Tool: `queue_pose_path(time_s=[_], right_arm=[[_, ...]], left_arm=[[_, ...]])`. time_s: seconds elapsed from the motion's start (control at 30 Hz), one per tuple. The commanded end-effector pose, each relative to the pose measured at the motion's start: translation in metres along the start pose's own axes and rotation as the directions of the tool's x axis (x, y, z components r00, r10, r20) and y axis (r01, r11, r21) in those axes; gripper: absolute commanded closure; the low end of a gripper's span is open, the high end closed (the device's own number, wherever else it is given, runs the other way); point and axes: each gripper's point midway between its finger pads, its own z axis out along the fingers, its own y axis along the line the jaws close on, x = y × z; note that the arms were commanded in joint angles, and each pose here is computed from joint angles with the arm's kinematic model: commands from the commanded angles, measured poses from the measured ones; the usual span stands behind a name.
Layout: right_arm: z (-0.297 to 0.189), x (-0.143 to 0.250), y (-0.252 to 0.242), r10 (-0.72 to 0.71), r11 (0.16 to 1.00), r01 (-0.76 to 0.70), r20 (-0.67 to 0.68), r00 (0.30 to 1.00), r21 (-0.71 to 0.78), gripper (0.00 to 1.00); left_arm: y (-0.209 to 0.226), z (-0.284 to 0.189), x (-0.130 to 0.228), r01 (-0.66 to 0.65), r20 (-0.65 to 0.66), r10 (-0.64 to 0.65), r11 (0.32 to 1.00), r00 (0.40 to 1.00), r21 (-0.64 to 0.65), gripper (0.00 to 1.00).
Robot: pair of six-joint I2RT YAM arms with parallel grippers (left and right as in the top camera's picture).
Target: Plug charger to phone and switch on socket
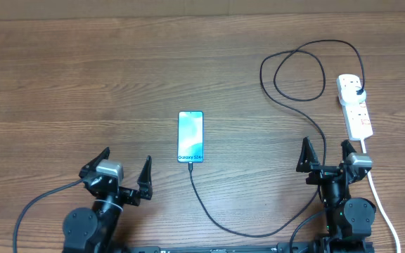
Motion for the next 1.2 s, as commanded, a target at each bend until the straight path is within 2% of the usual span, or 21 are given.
queue_pose_path(time_s=[0.0,0.43,0.53,1.17], right_arm=[[0.0,0.001,-0.001,-0.007,1.0,0.007,0.007,1.0,0.001,0.0],[0.0,0.001,-0.001,-0.007,1.0,0.007,0.007,1.0,0.001,0.0],[0.0,0.001,-0.001,-0.007,1.0,0.007,0.007,1.0,0.001,0.0],[0.0,0.001,-0.001,-0.006,1.0,0.006,0.007,1.0,0.001,0.0]], left_arm=[[0.003,0.006,0.012,-0.028,0.047,0.028,1.0,0.999,-0.004,0.01],[0.009,0.03,0.049,-0.101,0.069,0.101,0.995,0.992,-0.015,0.0],[0.009,0.031,0.045,-0.103,0.099,0.104,0.995,0.99,-0.015,0.0],[0.012,0.031,0.047,-0.1,0.089,0.103,0.994,0.991,-0.035,0.0]])
